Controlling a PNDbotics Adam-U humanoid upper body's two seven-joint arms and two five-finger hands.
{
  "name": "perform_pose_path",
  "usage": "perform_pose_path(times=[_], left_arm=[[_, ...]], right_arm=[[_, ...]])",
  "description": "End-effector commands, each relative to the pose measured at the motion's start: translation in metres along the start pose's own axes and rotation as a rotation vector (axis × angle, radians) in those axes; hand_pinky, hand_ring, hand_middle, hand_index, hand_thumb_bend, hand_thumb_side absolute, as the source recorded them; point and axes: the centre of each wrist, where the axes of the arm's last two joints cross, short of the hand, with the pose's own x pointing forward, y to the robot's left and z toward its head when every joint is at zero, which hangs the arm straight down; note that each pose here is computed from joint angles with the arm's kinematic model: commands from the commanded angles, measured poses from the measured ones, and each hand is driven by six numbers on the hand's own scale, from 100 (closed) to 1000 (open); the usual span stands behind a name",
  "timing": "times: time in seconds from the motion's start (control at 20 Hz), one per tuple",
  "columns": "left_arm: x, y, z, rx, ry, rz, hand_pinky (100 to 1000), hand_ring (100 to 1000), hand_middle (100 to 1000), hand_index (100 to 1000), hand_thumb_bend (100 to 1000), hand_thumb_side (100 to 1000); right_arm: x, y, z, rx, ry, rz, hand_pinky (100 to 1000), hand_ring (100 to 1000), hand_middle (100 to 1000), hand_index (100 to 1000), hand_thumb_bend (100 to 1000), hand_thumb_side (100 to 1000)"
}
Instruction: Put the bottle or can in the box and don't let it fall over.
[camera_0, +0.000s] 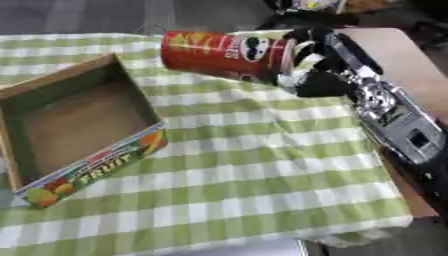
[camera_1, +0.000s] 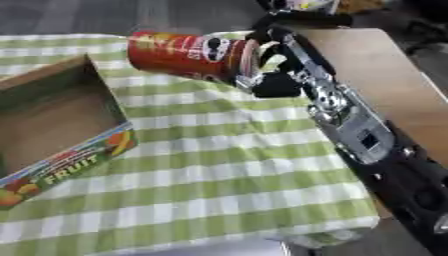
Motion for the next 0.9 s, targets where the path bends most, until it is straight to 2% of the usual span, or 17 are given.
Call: perform_pose_path(times=[0.05,0.6,0.65,0.7,0.9], left_arm=[[0.009,0.009,-0.006,0.018,-0.042,-0.022,609,614,546,706,100,674],[0.010,0.010,-0.007,0.023,-0.047,-0.028,609,613,546,706,100,673],[0.010,0.010,-0.007,0.024,-0.048,-0.029,609,614,547,706,100,674],[0.010,0.010,-0.007,0.026,-0.049,-0.031,609,613,547,706,100,674],[0.012,0.010,-0.008,0.029,-0.057,-0.031,609,613,547,706,100,674]], right_arm=[[0.021,-0.015,-0.003,-0.024,-0.073,0.020,100,100,100,189,405,100],[0.071,-0.013,-0.011,0.058,-0.229,-0.002,100,100,100,190,397,100],[0.074,-0.012,-0.012,0.071,-0.238,-0.001,100,100,100,190,451,100],[0.078,-0.010,-0.013,0.083,-0.246,0.001,100,100,100,190,397,100],[0.084,-0.002,-0.018,0.121,-0.253,-0.004,100,100,100,190,396,100]])
